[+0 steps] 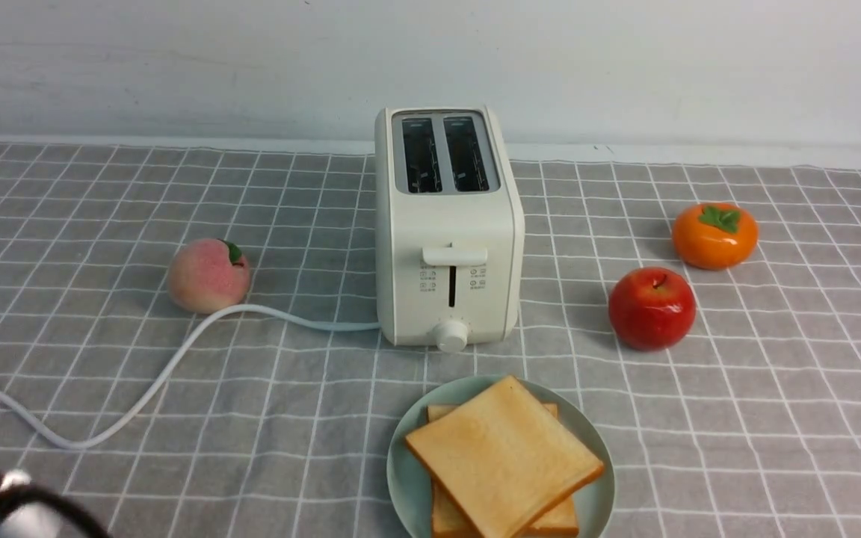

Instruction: Take toasted bread from bread machine on grey coffee table place on plate.

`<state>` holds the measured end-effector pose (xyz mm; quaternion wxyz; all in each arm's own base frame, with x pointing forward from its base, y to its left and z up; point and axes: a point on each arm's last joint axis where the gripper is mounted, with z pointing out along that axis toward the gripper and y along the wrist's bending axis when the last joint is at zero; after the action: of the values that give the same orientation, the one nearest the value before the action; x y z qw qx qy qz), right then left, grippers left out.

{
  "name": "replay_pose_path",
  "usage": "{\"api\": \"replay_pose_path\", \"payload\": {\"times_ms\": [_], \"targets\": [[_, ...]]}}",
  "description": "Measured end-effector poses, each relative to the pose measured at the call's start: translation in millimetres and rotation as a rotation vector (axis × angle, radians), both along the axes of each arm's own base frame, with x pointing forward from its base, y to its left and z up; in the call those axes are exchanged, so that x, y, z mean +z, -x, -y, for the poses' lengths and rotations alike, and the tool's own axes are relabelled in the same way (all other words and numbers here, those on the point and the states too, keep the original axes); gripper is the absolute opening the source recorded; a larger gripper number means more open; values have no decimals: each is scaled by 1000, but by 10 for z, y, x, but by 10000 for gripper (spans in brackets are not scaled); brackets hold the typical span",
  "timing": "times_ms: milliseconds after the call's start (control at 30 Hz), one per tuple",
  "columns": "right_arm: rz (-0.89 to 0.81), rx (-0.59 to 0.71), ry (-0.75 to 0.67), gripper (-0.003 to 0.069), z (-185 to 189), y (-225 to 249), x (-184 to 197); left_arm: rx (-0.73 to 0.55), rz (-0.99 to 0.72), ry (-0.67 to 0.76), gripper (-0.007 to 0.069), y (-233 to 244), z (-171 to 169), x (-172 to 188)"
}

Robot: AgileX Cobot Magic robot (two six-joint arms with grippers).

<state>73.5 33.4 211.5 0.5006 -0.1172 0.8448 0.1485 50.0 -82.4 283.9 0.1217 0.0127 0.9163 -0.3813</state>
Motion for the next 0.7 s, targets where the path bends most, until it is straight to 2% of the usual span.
{"api": "replay_pose_path", "payload": {"times_ms": [67,167,267,467,700], "targets": [[92,14,-3,-11,-11,-29,65,30,5,103,-14,99,-19,-96],[163,25,-11,-8,-22,-46,122,55,76,175,-14,147,-54,-114],[201,32,-18,-8,-29,-52,155,92,277,229,-14,116,-105,-32],[213,34,-24,-8,-32,-54,166,127,579,210,-14,-22,-151,90],[211,34,-24,-2,-32,-54,157,115,673,183,-14,-52,-161,117]]}}
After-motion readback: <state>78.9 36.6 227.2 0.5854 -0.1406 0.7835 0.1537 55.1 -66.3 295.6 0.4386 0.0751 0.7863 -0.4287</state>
